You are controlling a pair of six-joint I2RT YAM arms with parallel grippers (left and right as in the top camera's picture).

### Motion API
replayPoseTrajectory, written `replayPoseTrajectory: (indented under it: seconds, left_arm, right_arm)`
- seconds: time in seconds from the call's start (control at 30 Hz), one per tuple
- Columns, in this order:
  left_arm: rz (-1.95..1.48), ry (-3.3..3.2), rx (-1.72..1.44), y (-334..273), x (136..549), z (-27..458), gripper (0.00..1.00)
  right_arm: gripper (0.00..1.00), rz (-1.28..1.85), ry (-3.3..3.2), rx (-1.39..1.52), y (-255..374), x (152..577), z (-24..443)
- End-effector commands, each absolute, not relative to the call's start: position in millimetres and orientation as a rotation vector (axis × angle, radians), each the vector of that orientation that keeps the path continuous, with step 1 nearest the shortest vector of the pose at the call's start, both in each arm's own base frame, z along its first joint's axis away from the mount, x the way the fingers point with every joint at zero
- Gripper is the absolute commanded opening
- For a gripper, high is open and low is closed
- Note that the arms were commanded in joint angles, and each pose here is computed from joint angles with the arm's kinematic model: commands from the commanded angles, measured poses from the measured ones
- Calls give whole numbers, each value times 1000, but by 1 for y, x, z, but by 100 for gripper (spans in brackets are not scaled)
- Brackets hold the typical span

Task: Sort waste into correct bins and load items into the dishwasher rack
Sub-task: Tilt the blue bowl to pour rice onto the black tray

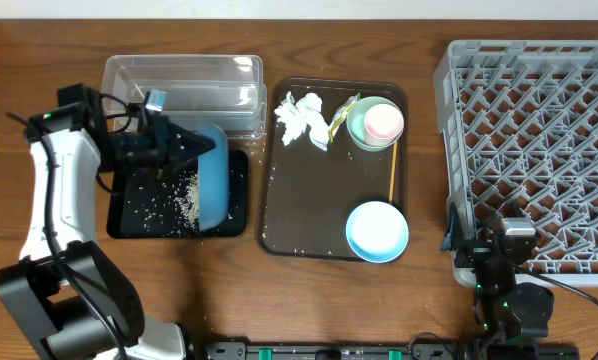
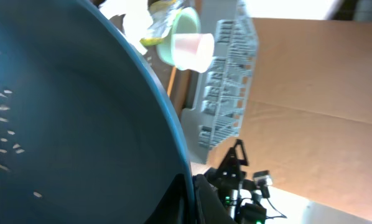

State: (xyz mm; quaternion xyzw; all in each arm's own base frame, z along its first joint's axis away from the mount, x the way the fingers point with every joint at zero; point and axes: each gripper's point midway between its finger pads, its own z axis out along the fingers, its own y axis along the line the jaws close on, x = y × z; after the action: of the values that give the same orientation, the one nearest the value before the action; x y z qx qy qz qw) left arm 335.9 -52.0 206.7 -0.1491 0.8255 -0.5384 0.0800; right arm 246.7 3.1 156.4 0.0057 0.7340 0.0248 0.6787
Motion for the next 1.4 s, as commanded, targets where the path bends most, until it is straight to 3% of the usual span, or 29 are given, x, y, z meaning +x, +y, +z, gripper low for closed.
replayPoseTrajectory:
  seconds: [0.0, 0.27, 1.0, 1.37]
  left_arm:
    - [-1717, 2302, -350, -51, 334, 229, 6]
    - [-1825, 2102, -409, -28, 335, 244, 6]
    - [-1722, 1882, -645, 58, 327, 250, 6]
    - [-1747, 1867, -665, 52, 317, 255, 6]
  right_arm:
    - [99, 43, 1650, 7, 2, 247, 156]
    - [99, 43, 1650, 7, 2, 247, 156]
    - [99, 43, 1650, 7, 2, 247, 156]
    - [99, 43, 1650, 7, 2, 247, 156]
